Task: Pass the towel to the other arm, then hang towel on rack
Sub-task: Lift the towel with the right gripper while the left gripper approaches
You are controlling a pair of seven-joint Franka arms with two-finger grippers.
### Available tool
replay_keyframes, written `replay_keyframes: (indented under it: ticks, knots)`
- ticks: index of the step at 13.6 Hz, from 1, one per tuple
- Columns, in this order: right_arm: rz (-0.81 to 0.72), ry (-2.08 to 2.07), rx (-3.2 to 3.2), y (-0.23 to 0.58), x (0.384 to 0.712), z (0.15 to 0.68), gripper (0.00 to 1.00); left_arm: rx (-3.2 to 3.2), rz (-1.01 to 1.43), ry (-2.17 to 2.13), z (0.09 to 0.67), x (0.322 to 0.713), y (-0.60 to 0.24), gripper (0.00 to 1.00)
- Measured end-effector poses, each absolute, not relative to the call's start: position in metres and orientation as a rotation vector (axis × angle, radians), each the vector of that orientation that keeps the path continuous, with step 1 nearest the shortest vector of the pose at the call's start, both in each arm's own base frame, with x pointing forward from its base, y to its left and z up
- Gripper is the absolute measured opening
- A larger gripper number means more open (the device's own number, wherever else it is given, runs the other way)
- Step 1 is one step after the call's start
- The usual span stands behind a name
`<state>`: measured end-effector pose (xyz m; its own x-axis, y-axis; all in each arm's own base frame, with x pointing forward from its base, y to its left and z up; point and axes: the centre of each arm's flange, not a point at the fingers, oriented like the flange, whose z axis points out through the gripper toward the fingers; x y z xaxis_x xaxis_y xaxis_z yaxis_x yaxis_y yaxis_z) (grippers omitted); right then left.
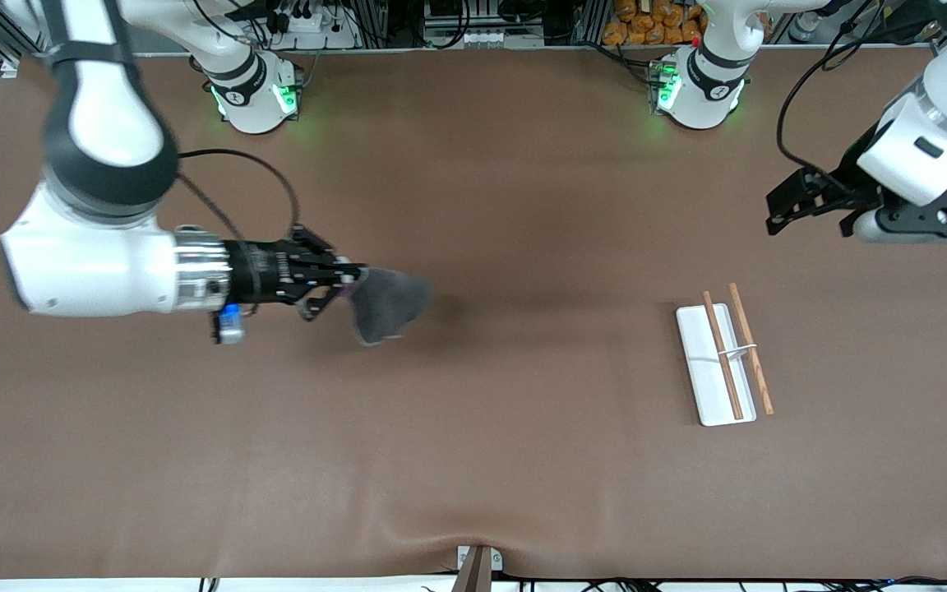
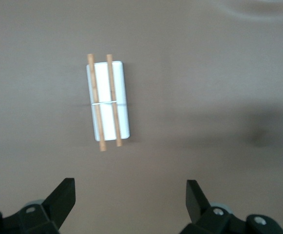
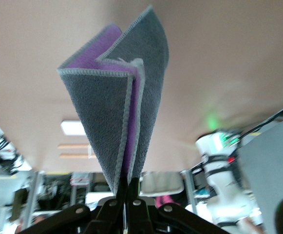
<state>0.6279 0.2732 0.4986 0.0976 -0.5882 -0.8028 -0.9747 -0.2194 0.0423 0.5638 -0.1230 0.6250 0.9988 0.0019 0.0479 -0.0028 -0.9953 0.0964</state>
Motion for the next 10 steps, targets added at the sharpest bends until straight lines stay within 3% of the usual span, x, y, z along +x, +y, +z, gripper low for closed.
replay_keyframes:
  ticks: [4,10]
  knots:
    - [0.92,1.617,-1.636,0.35,0.616,0.517,0.02,2.934,0.026,0.031,0.597,0.583,-0.134,1.0]
    - [0.84,1.621,-1.42,0.403,0.6,0.55,0.02,2.756,-0.127,0.413,0.535,0.614,-0.171,1.0]
